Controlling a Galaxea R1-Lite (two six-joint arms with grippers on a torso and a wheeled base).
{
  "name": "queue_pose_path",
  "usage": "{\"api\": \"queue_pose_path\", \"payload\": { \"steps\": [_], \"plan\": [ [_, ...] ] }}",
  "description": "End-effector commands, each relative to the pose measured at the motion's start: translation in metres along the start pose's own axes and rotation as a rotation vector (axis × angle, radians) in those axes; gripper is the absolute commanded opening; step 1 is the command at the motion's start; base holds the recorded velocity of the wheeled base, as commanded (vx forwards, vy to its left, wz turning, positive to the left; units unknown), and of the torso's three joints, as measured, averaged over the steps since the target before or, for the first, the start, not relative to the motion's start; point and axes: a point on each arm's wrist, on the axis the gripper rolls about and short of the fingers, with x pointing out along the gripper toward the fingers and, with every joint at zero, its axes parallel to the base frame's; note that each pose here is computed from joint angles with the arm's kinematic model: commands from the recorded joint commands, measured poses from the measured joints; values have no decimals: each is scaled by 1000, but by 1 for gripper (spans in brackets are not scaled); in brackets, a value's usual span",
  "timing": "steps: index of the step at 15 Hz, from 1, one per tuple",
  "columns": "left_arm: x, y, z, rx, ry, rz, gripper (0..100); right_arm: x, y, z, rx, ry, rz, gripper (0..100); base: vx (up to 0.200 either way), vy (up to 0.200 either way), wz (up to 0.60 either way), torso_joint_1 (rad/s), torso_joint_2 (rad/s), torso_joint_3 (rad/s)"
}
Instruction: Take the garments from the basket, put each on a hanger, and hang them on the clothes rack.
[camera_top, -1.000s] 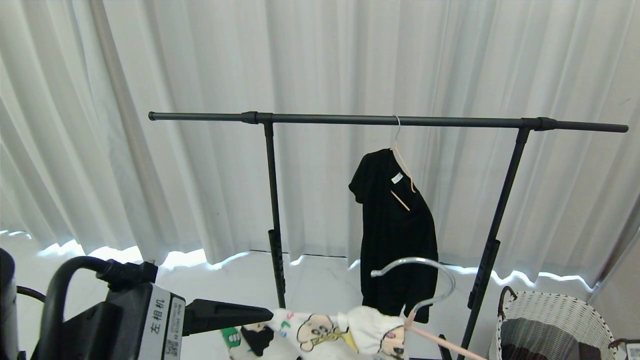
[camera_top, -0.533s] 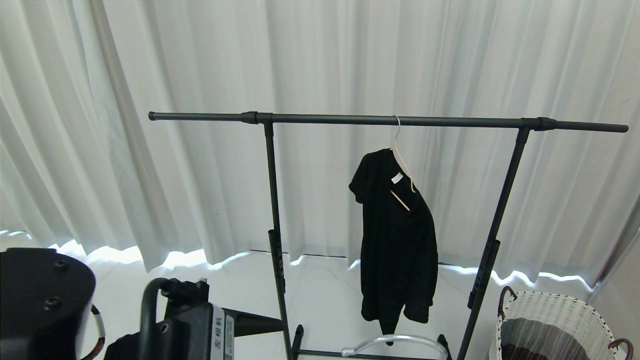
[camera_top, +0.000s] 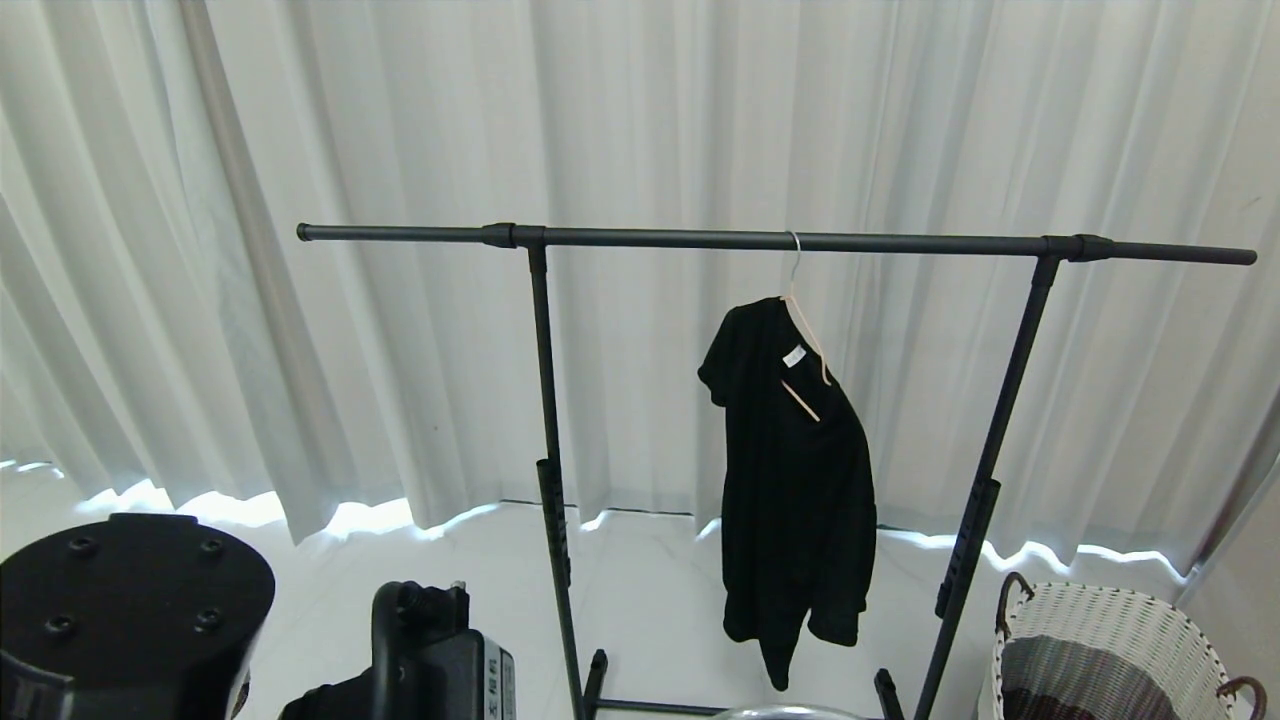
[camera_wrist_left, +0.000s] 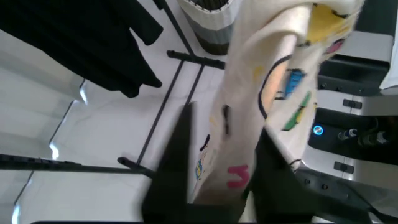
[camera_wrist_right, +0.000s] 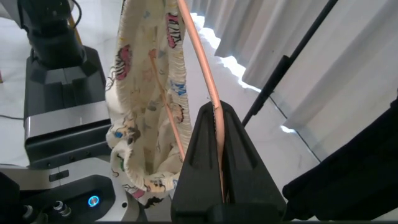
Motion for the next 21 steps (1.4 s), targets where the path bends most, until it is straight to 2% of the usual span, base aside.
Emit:
{"api": "queue_pose_path", "payload": {
  "steps": [1,2,3,5,6,8,9,10,12,14,17,19,21],
  "plan": [
    [1,0,-2,-4,11,-4,0,-1,0,1,-9,-8,1,0,0,0,0,0,0,0],
    [1,0,-2,-4,12,-2,0,-1,0,1,-18,-10,2,0,0,0,0,0,0,0],
    [1,0,-2,-4,12,-1,0,-2,0,1,-21,-13,3,100,0,0,0,0,0,0],
    [5,1,-6,-11,48,35,0,-2,0,2,-27,-14,3,100,0,0,0,0,0,0],
    [6,1,-10,-13,86,95,0,-2,0,1,-27,-12,-1,100,0,0,0,0,0,0],
    [6,1,-18,-19,134,149,0,-2,-1,1,-26,-11,-12,100,0,0,0,0,0,0],
    [6,1,-18,-19,134,149,0,-2,-1,1,-26,-11,-12,100,0,0,0,0,0,0],
    [3,4,-28,-49,173,208,0,-1,-1,1,-26,-8,-12,100,0,0,0,0,0,0],
    [-1,13,-29,-85,169,259,0,0,-1,-3,-23,25,-7,100,0,0,0,0,0,0],
    [-5,28,-24,-107,100,347,0,1,0,-9,24,83,-3,100,0,0,0,0,0,0],
    [-9,44,-12,-106,9,477,0,7,0,-15,174,135,-15,100,0,0,0,0,0,0],
    [-13,48,-2,-92,-41,510,0,21,-8,-13,304,151,-82,100,0,0,0,0,0,0],
    [-16,53,11,-81,-89,531,0,46,-23,-4,378,129,-168,100,0,0,0,0,0,0]
  ]
}}
